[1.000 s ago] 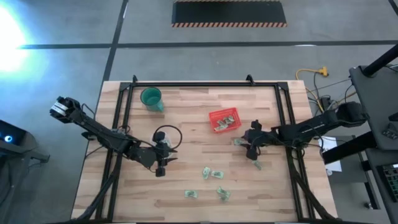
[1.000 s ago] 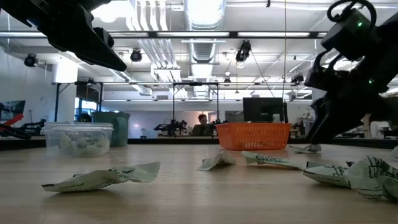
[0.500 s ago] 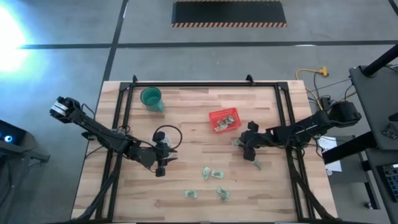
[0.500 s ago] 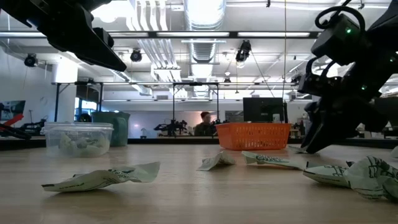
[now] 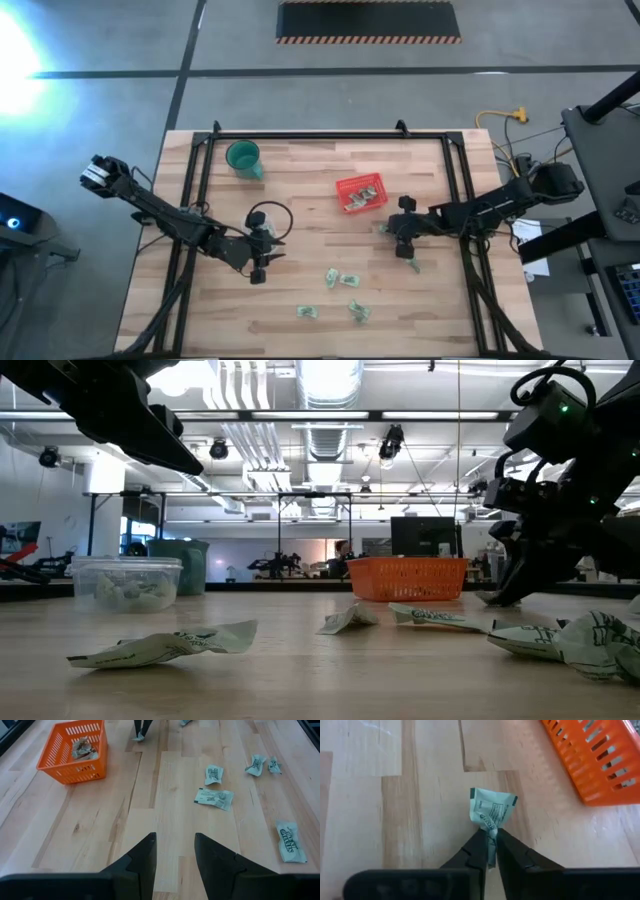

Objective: Pick and place items into bin
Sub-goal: Put the light green stevia packet into the orange bin

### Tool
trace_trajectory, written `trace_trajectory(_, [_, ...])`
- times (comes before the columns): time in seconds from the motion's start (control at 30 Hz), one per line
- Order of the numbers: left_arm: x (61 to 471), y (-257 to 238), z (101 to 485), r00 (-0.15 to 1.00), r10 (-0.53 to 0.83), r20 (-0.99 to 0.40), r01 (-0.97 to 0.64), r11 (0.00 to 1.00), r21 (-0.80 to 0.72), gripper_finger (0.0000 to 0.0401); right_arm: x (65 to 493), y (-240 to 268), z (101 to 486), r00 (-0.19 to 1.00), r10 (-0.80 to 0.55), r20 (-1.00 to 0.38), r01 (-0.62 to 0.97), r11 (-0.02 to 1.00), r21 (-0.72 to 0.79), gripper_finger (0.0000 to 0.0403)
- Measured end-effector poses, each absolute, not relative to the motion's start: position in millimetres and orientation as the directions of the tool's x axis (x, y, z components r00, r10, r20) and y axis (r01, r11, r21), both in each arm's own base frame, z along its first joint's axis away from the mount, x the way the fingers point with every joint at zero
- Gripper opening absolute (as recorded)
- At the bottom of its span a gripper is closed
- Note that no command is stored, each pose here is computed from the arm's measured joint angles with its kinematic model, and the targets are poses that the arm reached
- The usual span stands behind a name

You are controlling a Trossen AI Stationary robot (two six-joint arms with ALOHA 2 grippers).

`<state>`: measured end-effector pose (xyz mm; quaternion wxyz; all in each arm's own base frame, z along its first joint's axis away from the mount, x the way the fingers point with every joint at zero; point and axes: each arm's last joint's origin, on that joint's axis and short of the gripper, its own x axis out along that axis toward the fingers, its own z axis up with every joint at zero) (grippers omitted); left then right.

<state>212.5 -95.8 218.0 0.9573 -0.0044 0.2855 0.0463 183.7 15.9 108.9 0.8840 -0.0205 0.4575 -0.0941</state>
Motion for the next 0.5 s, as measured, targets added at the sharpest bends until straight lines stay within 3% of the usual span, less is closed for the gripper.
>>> trace_trajectory(0.5, [212.6,-95.5,217.9,0.833,0.087,-0.547,-0.081,0.996,0.035,0.0116,177.8,14.9,138.9,0.695,-0.176,-0.697,0.118,0.984,-0.131,0.0013])
